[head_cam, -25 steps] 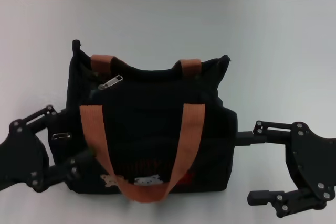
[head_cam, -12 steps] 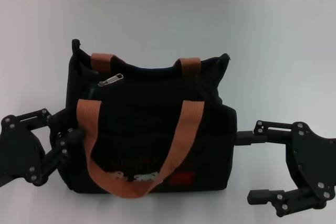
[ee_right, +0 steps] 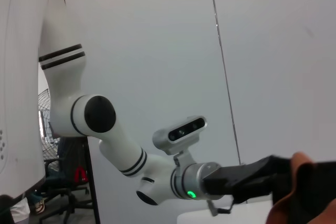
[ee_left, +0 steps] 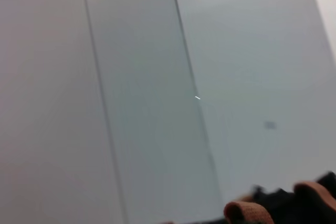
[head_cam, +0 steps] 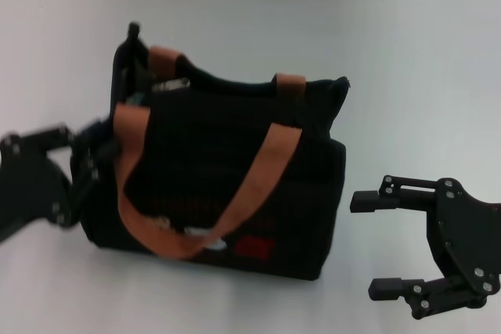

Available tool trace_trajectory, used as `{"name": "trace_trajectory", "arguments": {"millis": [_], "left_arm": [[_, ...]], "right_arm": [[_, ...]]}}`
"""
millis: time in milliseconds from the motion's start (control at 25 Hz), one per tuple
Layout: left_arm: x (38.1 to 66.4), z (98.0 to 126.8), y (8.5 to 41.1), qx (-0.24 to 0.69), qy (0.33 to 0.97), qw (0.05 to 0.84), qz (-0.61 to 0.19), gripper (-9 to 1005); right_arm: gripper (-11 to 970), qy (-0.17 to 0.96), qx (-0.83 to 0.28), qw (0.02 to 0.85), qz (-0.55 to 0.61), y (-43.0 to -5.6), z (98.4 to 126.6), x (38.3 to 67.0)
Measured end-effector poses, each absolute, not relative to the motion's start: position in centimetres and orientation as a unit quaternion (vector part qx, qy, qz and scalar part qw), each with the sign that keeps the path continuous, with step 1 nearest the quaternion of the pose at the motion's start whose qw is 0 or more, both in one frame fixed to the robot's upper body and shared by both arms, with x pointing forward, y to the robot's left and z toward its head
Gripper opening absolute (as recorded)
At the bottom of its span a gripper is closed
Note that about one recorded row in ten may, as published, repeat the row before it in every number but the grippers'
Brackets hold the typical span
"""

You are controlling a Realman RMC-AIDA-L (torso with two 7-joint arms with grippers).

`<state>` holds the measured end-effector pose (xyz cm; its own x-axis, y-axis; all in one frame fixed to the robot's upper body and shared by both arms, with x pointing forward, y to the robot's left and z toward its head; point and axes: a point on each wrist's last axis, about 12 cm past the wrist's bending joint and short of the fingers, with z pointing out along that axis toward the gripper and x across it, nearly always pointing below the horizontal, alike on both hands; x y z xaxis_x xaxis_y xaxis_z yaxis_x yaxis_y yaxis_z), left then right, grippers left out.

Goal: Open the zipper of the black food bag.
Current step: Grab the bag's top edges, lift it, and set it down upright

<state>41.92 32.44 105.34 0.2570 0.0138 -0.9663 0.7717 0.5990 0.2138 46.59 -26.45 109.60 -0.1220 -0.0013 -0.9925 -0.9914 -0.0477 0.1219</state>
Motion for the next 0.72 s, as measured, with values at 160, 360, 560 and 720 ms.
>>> {"name": "trace_trajectory", "arguments": {"millis": [160, 360, 560, 720], "left_arm": [[44.5, 106.7, 32.2, 0.373, 0.514, 0.735, -0.236, 184], [47.3, 109.4, 32.1, 0.421, 0.453, 0.761, -0.196, 138], [48.1, 111.0, 32.6, 0.414, 0.445, 0.765, -0.214, 74], [46.6, 110.7, 33.5, 0.390, 0.463, 0.756, -0.249, 23]], "right_arm": [[832, 0.516, -0.478, 0.456, 0.545, -26.3, 109.6, 46.7], [832, 0.529, -0.468, 0.451, 0.545, -26.3, 109.5, 46.9], [831, 0.537, -0.461, 0.451, 0.543, -26.4, 109.4, 47.0], [831, 0.543, -0.457, 0.456, 0.538, -26.5, 109.3, 47.1]]}}
